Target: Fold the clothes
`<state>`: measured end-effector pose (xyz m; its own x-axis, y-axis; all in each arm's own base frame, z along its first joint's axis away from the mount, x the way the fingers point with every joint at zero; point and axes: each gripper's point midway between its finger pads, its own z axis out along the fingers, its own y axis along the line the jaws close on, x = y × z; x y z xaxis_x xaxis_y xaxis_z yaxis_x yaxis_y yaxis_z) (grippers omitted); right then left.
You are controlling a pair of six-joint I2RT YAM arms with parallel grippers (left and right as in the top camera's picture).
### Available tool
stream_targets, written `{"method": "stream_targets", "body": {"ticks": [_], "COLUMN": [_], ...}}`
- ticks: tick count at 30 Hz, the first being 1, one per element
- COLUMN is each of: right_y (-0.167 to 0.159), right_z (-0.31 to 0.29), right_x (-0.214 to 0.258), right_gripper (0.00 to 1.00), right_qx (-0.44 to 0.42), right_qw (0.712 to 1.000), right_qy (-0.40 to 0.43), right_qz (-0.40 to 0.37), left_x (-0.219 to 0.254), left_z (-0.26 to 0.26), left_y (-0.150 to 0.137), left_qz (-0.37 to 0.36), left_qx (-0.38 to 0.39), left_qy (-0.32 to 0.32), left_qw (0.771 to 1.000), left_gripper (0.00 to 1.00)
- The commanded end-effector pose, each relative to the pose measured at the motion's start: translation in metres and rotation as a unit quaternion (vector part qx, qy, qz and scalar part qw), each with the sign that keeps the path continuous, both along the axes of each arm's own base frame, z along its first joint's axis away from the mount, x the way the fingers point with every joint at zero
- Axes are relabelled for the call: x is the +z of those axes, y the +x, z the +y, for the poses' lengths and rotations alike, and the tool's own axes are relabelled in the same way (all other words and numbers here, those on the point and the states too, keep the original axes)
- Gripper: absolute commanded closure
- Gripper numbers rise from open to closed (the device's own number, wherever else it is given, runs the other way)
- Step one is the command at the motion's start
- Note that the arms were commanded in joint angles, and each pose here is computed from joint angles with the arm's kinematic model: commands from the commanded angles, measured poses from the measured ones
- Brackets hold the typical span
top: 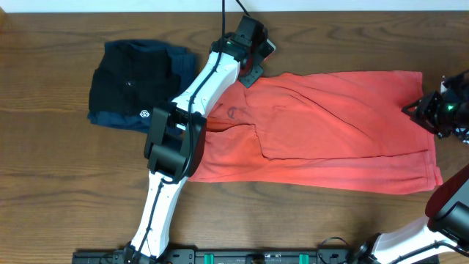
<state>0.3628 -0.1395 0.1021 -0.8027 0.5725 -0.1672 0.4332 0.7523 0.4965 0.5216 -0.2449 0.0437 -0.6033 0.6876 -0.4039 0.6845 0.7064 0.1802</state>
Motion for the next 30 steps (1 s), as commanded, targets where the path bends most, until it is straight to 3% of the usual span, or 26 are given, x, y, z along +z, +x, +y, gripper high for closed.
{"method": "stream_targets", "body": {"ticks": [1,7,12,19,24,30], "right_y": [0.001,0.001,0.001,0.001,0.002,0.015], "right_z": [0.004,0.004,0.004,0.004,0.003,-0.006], "right_x": [-0.002,-0.002,-0.002,-0.002,-0.002,0.002], "right_gripper": [0.66,0.66,0.66,0.66,0.66,0.62], "right_qx": [0.002,0.002,0.002,0.002,0.002,-0.002], "right_qw": [1.000,1.000,1.000,1.000,1.000,0.999], "right_qy": [0.004,0.005,0.005,0.005,0.003,-0.016], "right_qz": [0.002,0.002,0.002,0.002,0.000,-0.029], "left_x": [0.055,0.113,0.146,0.127,0.104,0.088], "left_z": [0.004,0.011,0.025,0.043,0.036,0.037], "left_y": [0.011,-0.003,-0.032,-0.075,-0.107,-0.118], "left_qz": [-0.056,-0.077,-0.053,0.042,0.126,0.152], "left_qx": [0.012,0.029,0.065,0.122,0.110,0.108], "left_qy": [-0.005,-0.026,-0.039,-0.019,-0.035,-0.030], "left_qw": [0.998,0.996,0.996,0.992,0.985,0.982], "left_gripper": [0.94,0.94,0.94,0.92,0.83,0.83]}}
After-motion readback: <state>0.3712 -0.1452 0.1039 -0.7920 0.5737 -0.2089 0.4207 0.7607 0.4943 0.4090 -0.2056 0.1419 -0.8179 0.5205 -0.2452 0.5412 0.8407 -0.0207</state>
